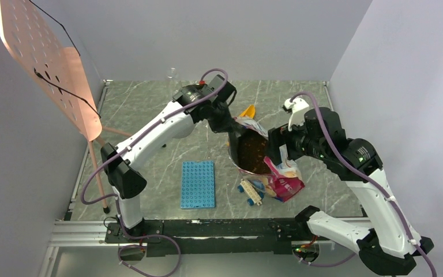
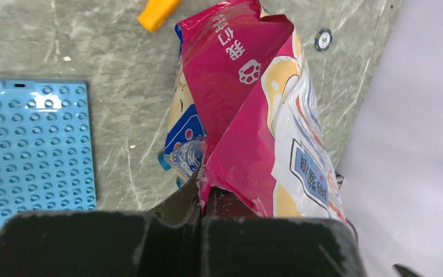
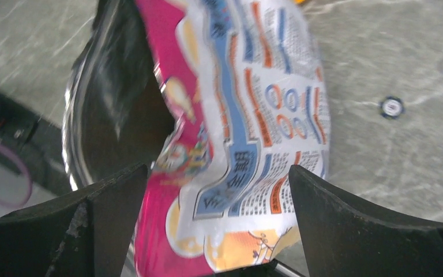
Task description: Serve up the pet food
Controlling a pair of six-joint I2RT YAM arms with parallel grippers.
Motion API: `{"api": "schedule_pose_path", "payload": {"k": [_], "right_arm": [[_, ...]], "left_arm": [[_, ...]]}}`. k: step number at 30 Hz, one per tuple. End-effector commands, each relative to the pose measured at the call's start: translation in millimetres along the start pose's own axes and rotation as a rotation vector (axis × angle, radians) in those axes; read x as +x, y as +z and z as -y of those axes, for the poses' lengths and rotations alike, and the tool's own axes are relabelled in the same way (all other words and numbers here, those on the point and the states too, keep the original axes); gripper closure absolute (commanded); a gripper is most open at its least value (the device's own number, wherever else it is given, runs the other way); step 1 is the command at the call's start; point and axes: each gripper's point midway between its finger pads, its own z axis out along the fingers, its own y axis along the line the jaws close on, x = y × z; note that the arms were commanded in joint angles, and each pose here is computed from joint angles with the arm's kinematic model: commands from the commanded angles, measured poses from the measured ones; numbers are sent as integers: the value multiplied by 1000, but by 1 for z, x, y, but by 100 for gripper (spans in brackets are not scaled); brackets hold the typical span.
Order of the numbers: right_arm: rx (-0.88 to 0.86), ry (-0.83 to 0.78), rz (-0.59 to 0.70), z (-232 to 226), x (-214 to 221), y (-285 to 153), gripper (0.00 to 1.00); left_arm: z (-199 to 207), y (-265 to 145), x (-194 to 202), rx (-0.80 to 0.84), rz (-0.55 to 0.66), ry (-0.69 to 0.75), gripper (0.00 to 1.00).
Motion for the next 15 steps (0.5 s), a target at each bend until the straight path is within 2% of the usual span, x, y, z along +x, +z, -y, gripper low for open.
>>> {"api": "schedule_pose_path", "payload": {"k": [1, 8, 12, 15], "right_arm": [[-218, -107, -15, -38, 5, 0, 4], [-334, -198, -48, -64, 17, 0, 5], [-241, -198, -132, -58, 34, 20, 7], [-202, -202, -115, -59, 25, 22, 9]], "left_arm": [[-13, -60, -74, 42, 246, -166, 100], [-11, -61, -89, 50, 259, -202, 100], [-8, -63, -96, 67, 258, -234, 100], [-9, -70, -100, 60, 256, -258, 100]]}}
